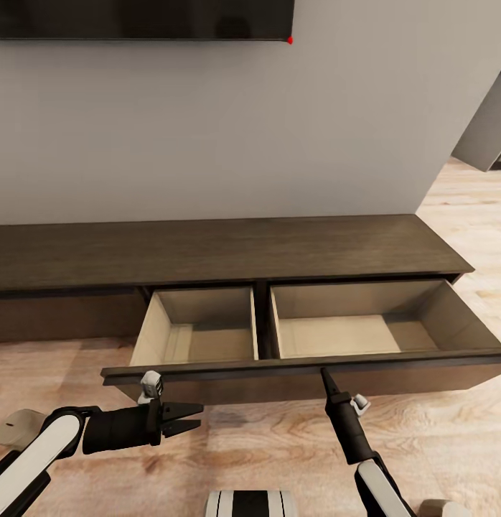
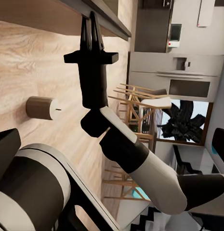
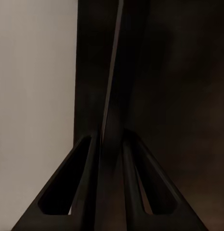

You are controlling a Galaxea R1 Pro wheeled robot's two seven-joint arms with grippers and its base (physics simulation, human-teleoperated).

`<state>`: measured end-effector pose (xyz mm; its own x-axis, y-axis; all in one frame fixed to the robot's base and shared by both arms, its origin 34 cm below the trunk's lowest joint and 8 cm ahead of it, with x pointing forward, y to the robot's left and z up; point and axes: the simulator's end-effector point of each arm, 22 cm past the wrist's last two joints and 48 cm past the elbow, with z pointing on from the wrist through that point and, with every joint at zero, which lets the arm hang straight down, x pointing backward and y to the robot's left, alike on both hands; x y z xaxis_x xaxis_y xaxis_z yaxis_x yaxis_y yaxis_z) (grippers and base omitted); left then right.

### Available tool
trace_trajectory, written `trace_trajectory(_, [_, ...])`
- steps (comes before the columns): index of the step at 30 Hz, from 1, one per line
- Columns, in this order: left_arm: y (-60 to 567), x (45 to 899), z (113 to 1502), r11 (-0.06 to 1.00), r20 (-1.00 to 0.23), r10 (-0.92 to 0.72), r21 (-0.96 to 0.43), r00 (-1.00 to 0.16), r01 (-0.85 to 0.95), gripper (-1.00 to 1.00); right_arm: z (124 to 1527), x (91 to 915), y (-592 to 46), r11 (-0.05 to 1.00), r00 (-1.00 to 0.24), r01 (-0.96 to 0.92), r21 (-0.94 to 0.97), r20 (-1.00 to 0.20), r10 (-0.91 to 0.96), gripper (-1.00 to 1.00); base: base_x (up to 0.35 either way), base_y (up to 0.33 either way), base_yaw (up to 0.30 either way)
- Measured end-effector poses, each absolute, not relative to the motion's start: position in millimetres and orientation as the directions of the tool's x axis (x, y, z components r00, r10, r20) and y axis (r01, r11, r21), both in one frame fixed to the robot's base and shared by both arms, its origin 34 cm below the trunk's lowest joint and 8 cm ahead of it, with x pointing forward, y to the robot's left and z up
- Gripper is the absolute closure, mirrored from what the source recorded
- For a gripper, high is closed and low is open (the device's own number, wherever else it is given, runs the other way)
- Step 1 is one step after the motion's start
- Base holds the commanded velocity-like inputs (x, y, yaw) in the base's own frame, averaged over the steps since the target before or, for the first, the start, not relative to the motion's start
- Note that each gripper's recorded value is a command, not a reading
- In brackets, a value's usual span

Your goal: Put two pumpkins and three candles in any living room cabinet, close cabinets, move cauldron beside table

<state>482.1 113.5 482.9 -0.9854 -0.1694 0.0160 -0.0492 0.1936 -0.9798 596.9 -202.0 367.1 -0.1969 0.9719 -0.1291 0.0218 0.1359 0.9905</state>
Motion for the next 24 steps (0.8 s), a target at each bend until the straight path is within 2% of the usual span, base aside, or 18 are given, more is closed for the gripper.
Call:
trace_trajectory(14, [113,482,483,0.193,0.016,-0.169,-0.98,-0.985,-0.049,-1.0,367,597,-202,0.137,-0.196,0.022,0.99,-0.13,0.972,1.0,-0.002,0.0,0.0])
trace_trajectory(15, [113,482,483,0.193,0.016,-0.169,-0.98,-0.985,-0.049,-1.0,367,597,-202,0.137,-0.196,0.022,0.99,-0.13,0.972,-1.0,0.0,0.0,0.0])
trace_trajectory(16, [113,482,483,0.193,0.016,-0.169,-0.98,-0.985,-0.049,-1.0,371,591,-190,0.134,-0.228,-0.004,0.991,-0.131,0.965,-1.0,0.0,0.0,0.0])
trace_trajectory(24, [113,482,483,0.193,0.016,-0.17,-0.98,-0.985,-0.049,-1.0,371,591,-189,0.131,-0.23,-0.005,0.991,-0.129,0.965,-1.0,0.0,0.0,0.0])
